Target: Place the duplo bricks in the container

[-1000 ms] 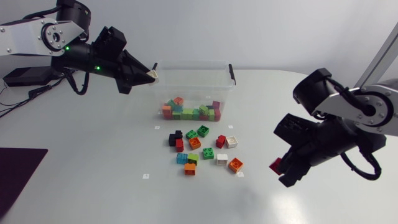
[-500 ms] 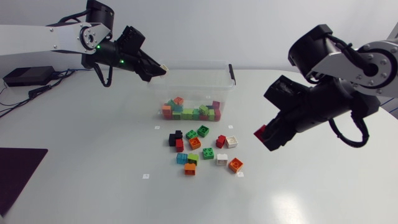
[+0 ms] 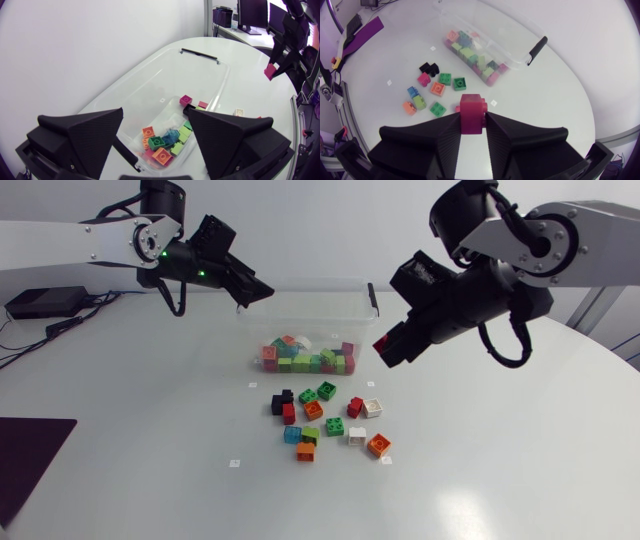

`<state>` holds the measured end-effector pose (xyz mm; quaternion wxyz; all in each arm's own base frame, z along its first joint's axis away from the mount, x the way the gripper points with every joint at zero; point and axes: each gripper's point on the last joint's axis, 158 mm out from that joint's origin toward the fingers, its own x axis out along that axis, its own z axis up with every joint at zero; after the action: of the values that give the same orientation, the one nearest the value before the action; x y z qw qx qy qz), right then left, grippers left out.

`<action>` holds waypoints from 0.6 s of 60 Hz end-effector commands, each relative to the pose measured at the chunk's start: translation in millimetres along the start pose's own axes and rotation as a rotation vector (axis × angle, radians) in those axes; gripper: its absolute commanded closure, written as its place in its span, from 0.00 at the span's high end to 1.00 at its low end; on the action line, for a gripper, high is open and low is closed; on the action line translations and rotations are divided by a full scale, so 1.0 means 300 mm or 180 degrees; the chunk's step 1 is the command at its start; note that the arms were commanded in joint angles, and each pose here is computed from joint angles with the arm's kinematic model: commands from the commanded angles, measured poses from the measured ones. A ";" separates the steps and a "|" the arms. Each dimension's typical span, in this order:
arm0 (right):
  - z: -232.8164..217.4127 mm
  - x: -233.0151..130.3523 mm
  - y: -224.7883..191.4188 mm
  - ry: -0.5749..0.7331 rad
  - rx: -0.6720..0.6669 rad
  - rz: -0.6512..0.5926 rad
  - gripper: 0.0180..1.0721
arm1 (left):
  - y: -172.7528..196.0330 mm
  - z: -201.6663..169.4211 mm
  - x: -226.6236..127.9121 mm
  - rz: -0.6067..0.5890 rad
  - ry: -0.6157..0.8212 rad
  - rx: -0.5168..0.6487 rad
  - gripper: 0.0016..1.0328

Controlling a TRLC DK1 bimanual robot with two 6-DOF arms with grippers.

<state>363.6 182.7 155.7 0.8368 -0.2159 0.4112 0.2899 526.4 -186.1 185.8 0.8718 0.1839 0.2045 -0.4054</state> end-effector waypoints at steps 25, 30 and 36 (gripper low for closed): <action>0.256 0.103 -0.107 -0.0434 0.0197 -0.0082 0.28 | -0.285 -0.192 -0.186 -0.0488 0.0336 0.0674 0.94; 0.285 0.119 -0.122 -0.0484 0.0235 -0.0102 0.28 | -0.346 -0.274 -0.172 -0.0647 0.0452 0.0756 0.94; 0.324 0.129 -0.141 -0.0555 0.0260 -0.0122 0.28 | -0.395 -0.357 -0.150 -0.0810 0.0556 0.0855 0.94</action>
<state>451.0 218.9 177.7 0.8741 -0.1792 0.3532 0.2813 398.7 -173.6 118.8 0.7835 0.2860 0.2461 -0.4937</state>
